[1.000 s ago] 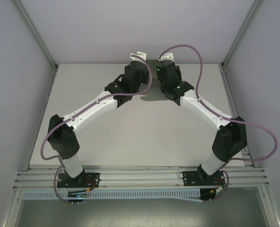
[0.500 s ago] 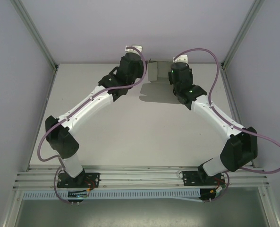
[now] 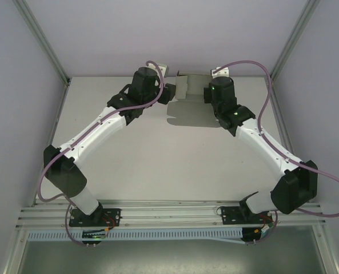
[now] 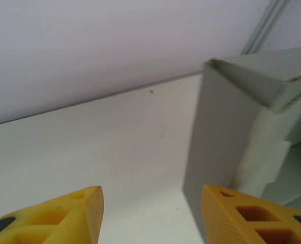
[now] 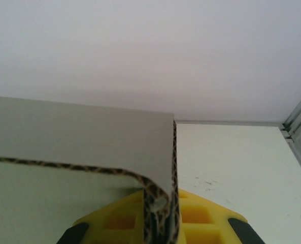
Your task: Assemble paper box
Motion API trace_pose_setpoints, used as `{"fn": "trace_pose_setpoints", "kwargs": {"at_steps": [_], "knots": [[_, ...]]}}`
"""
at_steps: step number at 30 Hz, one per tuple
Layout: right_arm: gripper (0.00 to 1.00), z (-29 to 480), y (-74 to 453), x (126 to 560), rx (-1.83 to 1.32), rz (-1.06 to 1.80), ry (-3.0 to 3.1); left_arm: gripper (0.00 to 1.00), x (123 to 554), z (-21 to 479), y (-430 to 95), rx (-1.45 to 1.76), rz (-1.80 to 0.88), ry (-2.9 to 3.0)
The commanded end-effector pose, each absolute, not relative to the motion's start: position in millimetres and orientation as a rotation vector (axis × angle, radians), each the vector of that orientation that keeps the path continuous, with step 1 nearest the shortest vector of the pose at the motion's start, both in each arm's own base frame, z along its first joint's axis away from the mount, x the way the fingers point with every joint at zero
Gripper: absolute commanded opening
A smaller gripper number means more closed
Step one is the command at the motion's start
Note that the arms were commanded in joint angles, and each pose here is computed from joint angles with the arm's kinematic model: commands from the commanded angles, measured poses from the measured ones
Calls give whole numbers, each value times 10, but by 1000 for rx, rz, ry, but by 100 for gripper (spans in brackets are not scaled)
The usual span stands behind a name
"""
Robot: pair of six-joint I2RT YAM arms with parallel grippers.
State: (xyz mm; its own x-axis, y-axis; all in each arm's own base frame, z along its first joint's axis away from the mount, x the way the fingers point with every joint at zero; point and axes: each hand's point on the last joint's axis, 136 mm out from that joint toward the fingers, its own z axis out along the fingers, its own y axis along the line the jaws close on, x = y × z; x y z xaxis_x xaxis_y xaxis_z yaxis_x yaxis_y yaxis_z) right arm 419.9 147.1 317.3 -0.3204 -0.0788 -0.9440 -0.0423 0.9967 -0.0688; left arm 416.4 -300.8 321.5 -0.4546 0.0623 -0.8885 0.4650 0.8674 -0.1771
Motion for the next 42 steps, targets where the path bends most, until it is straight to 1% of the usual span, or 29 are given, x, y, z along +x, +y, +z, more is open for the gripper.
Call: {"fn": "trace_pose_setpoints", "kwargs": {"at_steps": [1, 3, 5, 8, 11, 15, 19, 22, 25, 26, 27, 32, 40, 42], "knots": [[0, 3264, 1509, 4146, -74, 22, 1880, 52, 4090, 3374, -3182, 435, -608, 1952], [0, 3273, 1515, 4160, -75, 21, 1879, 52, 4105, 3350, -3209, 443, -613, 1956], [0, 3270, 1534, 4160, -81, 32, 1880, 45, 4152, 3316, -3202, 432, -588, 1965], [0, 3303, 1588, 4150, -92, 73, 1871, 39, 4292, 3229, -3156, 393, -510, 1991], [0, 3305, 1633, 4137, -106, 100, 1874, 38, 4388, 3170, -3192, 397, -480, 2003], [0, 3304, 1649, 4127, -108, 111, 1877, 36, 4389, 3149, -3352, 444, -550, 2012], [0, 3324, 1638, 4130, -113, 97, 1874, 38, 4384, 3142, -3369, 457, -558, 2011], [0, 3309, 1550, 4165, -101, 25, 1888, 40, 4278, 3173, -3365, 473, -597, 2014], [0, 3289, 1450, 4199, -82, -30, 1899, 43, 4173, 3197, -3260, 463, -588, 2014], [0, 3285, 1432, 4206, -78, -33, 1901, 44, 4154, 3154, -3235, 464, -579, 2021], [0, 3277, 1420, 4212, -78, -33, 1904, 45, 4090, 3240, -3170, 457, -577, 2004], [0, 3297, 1469, 4212, -90, 10, 1902, 47, 3979, 3316, -3116, 471, -610, 1978], [0, 3346, 1595, 4181, -124, 96, 1892, 45, 4127, 3299, -3232, 506, -621, 1989], [0, 3361, 1598, 4172, -127, 102, 1888, 45, 4201, 3203, -3248, 504, -599, 2018]]}}
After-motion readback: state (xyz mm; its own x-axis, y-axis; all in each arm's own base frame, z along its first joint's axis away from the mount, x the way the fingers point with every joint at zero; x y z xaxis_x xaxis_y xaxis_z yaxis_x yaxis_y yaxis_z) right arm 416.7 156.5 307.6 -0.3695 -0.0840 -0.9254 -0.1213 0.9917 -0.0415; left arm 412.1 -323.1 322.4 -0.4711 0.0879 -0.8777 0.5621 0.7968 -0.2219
